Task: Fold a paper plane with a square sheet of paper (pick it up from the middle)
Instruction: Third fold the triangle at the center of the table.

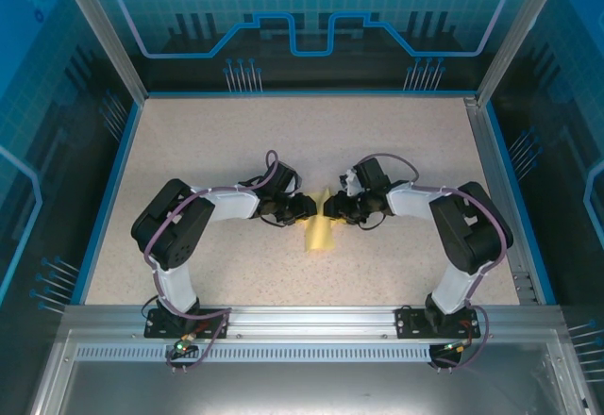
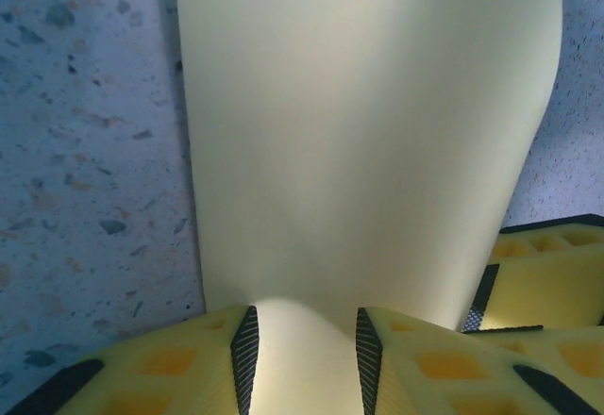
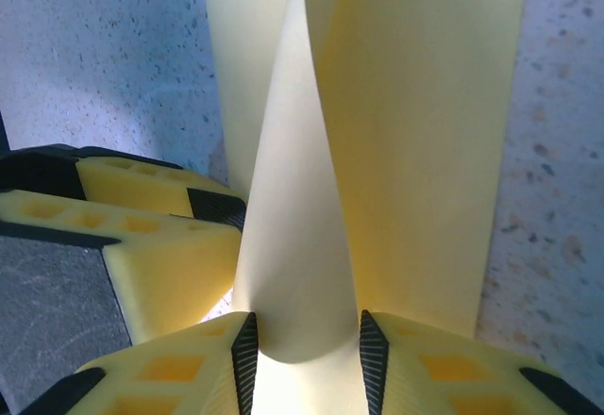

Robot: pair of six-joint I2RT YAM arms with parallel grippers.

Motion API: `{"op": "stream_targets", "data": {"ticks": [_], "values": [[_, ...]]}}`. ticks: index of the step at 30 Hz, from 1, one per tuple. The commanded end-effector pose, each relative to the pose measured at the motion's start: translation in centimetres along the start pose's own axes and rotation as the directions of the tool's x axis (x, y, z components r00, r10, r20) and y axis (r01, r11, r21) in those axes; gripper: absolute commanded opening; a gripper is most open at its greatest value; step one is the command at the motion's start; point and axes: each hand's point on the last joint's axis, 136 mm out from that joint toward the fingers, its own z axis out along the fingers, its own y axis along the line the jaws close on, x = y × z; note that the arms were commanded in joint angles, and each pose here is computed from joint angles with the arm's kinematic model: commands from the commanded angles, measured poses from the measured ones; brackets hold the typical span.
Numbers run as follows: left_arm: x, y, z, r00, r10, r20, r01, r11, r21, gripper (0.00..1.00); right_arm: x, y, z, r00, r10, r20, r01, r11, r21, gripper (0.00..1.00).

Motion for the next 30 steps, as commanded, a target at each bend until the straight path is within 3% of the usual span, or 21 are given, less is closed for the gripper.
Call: {"op": "stream_targets", "data": {"ticks": [1,13,20,24,30], "values": [[1.3,1.7,0.8,0.999,-0.006,-0.040,0.005,0.999,-0.045,0.36,-1.9,1.2,-0.2,1.000,-0.018,0.026,0.019,0.999,-0.039,0.37],[1.3,1.8,0.6,0.999,-0.003,-0.037,0.001,0.998,-0.058,0.36,-3.5,1.1,0.1,1.000,-0.027,0.008,0.028,0.999,-0.038,0.38],[1.1,1.4,0.3,0.999,0.018,-0.030,-0.020,0.999,-0.048,0.36,-1.4,-1.8,-0.6,1.000,-0.001,-0.028,0.004,0.996,0.092,0.29],[0.8,0.2,-0.6,0.997,0.074,-0.011,-0.075,0.997,-0.016,0.37,-0.8,-1.7,-0.4,0.999,0.007,-0.044,-0.004,0.998,0.070,0.16],[1.2,-2.2,-3.6,0.972,0.230,0.046,-0.231,0.973,0.019,0.44,-0.9,-1.5,-0.2,0.999,0.042,-0.035,-0.040,0.998,0.055,0.10]]}}
